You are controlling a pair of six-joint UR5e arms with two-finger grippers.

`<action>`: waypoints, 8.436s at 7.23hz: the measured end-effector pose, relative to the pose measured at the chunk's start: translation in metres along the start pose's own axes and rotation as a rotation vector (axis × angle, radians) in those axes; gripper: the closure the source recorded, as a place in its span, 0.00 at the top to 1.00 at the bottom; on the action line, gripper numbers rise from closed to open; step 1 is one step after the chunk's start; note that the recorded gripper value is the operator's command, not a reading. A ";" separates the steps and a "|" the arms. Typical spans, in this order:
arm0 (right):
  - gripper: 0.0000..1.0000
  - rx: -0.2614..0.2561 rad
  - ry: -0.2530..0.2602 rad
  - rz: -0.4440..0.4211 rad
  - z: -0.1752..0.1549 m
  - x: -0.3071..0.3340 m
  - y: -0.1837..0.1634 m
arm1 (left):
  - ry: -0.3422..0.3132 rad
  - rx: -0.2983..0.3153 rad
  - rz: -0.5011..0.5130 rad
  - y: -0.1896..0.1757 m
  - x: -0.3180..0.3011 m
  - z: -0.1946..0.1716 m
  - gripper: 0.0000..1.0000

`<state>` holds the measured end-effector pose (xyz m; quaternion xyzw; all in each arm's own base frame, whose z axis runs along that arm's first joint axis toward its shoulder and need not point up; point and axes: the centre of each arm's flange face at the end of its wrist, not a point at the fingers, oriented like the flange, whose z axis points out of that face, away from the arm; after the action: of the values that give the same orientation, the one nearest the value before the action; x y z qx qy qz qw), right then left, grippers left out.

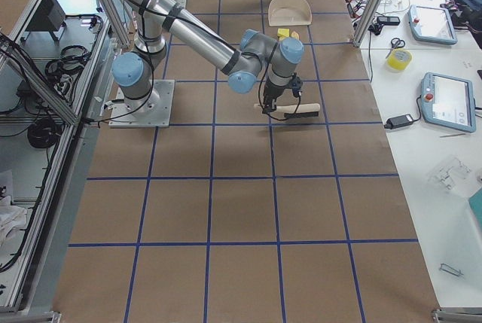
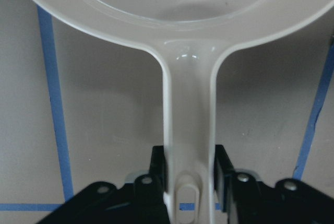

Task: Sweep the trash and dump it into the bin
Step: 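Lift the white brush with the right gripper and carry it toward the food items, then lower the brush behind the sponge and croissant with the right gripper, then sweep the sponge, croissant and potato into the dustpan with the right gripper, then lift the loaded dustpan with the left gripper while the right gripper withdraws the brush, then carry the dustpan over the black trash bag and tip it with the left gripper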

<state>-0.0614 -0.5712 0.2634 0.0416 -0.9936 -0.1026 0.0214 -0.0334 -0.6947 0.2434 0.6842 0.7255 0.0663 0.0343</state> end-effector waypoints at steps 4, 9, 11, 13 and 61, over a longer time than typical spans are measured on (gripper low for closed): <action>0.03 -0.013 0.035 0.105 -0.029 -0.166 -0.019 | 0.000 0.003 0.000 -0.001 0.000 0.000 0.07; 0.01 -0.029 0.008 0.212 -0.011 -0.327 -0.006 | 0.001 0.003 -0.002 -0.001 0.000 0.001 0.07; 0.01 -0.052 -0.023 0.241 -0.003 -0.350 -0.001 | 0.002 -0.002 -0.005 -0.003 0.000 0.000 0.07; 0.01 -0.066 -0.053 0.267 0.002 -0.362 -0.001 | 0.006 -0.006 0.002 -0.009 0.001 -0.001 0.07; 0.00 -0.069 -0.045 0.054 0.026 0.039 -0.003 | -0.136 -0.074 0.738 0.611 0.130 -0.087 0.05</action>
<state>-0.1009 -0.5720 0.2385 0.0119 -0.9905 -0.1373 0.0035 0.5504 -0.5358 0.4221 0.9006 0.4236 0.0551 0.0809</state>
